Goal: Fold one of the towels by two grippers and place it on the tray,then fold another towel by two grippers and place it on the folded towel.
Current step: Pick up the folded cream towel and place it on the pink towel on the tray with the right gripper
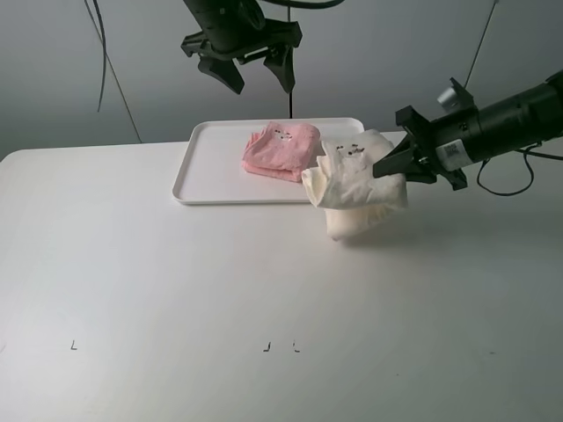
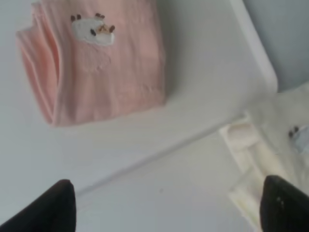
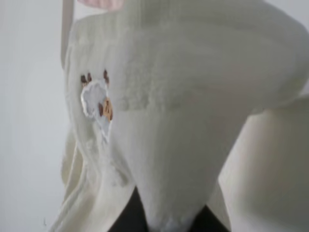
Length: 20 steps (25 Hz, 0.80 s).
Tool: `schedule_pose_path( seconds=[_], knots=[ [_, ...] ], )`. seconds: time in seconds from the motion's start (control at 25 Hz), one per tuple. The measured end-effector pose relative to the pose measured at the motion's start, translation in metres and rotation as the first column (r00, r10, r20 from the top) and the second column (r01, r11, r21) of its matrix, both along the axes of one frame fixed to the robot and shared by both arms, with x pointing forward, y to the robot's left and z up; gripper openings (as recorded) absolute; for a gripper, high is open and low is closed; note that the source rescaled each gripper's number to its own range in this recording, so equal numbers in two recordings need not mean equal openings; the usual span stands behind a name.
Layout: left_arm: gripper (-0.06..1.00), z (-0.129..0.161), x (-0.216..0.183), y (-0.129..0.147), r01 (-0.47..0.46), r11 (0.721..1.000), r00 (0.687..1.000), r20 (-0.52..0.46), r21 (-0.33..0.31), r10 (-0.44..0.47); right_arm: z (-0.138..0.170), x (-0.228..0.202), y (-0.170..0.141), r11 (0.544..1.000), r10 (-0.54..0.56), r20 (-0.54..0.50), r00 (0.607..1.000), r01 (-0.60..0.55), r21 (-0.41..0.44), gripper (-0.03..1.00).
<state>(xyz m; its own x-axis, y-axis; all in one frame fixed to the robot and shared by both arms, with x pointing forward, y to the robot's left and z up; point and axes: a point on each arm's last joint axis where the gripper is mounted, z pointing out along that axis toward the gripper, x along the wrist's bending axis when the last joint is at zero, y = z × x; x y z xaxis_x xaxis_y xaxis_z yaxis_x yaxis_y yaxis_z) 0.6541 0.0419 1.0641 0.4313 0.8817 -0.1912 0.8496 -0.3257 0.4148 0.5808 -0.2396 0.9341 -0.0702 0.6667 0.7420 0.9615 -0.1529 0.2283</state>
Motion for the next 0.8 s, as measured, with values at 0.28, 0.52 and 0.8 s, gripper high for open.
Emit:
schedule_pose_path(
  seconds=[0.28, 0.52, 0.8],
  knots=[
    [0.99, -0.024, -0.043, 0.03, -0.056, 0.998, 0.998, 0.028, 0.017, 0.056, 0.038, 0.029, -0.001, 1.0, 0.004, 0.084, 0.996, -0.003, -0.007, 0.07],
    [0.99, -0.041, -0.094, 0.063, -0.074, 0.997, 0.991, 0.107, -0.024, 0.076, 0.079, 0.057, 0.016, 0.999, 0.038, 0.168, 0.985, -0.032, -0.043, 0.07],
    [0.99, -0.079, -0.13, 0.085, -0.13, 0.99, 0.987, 0.088, -0.061, 0.135, 0.082, 0.095, 0.072, 0.994, 0.106, 0.162, 0.981, -0.108, 0.007, 0.07]
  ],
)
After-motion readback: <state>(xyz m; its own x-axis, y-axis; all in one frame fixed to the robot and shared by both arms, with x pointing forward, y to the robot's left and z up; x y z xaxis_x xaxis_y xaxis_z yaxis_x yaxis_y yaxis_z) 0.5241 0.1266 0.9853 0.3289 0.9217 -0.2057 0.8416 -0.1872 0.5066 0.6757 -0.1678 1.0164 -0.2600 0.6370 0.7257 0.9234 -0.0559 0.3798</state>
